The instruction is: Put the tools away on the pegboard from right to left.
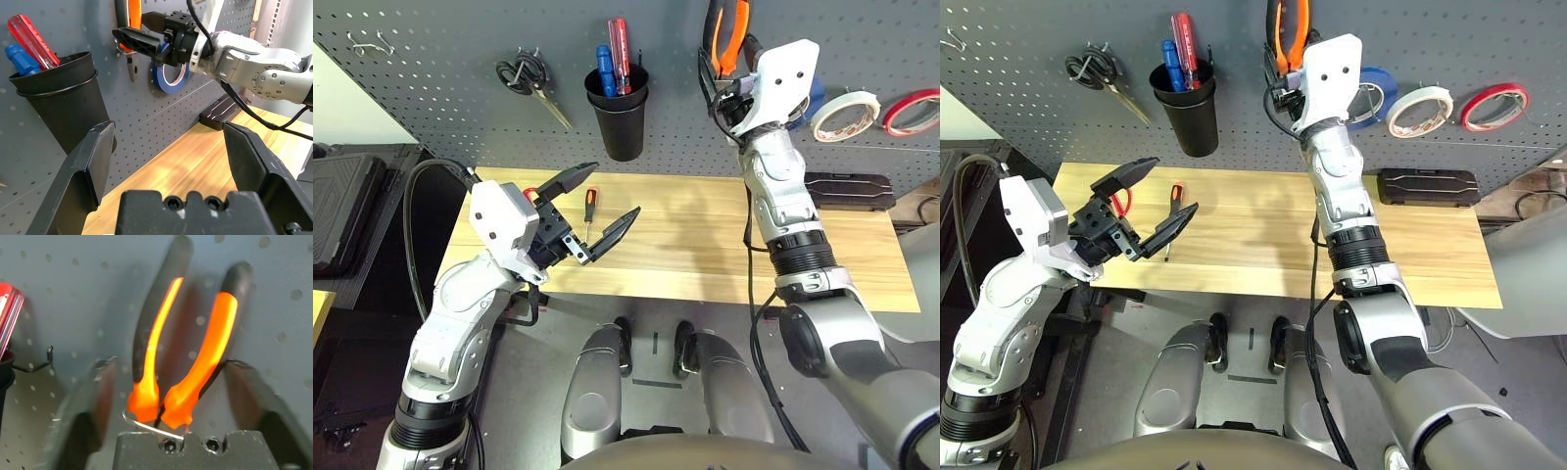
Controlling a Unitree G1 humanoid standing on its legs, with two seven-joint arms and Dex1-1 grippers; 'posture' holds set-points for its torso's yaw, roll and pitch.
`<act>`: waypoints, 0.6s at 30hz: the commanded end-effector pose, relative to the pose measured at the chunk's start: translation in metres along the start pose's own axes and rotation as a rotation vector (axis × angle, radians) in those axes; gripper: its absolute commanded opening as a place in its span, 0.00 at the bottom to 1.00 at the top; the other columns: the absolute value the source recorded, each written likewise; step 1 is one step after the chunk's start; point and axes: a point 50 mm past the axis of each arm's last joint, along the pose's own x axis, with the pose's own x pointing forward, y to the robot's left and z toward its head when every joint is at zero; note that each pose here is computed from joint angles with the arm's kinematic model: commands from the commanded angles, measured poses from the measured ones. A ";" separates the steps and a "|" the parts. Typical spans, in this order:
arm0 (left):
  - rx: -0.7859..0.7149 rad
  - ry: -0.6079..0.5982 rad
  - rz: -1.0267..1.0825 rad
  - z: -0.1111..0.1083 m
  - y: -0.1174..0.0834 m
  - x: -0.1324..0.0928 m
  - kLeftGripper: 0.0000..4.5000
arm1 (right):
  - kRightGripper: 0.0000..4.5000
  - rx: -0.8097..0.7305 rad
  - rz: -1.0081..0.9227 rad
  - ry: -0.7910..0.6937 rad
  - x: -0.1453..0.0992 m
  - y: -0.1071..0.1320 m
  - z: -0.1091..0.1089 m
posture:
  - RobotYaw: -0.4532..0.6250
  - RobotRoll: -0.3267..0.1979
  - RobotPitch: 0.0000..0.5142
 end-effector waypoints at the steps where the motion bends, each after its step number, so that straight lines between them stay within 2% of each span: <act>1: 0.012 0.010 -0.017 0.000 -0.005 -0.001 1.00 | 1.00 -0.052 0.032 -0.150 -0.008 -0.006 0.018 | 0.60 0.62 0.48; 4: 0.012 0.010 -0.018 -0.001 -0.005 -0.002 1.00 | 1.00 -0.084 0.083 -0.248 -0.017 -0.008 0.029 | 0.60 0.62 0.48; 11: 0.011 0.009 -0.018 -0.002 -0.005 -0.002 1.00 | 1.00 -0.115 0.137 -0.301 -0.041 -0.019 0.039 | 0.59 0.62 0.48; 16: 0.009 0.013 -0.014 -0.003 -0.005 -0.003 1.00 | 1.00 -0.126 0.176 -0.245 -0.062 -0.028 0.038 | 0.59 0.62 0.50; 18: 0.005 0.023 -0.011 -0.005 -0.005 -0.004 1.00 | 1.00 -0.128 0.217 -0.146 -0.075 -0.032 0.028 | 0.59 0.62 0.50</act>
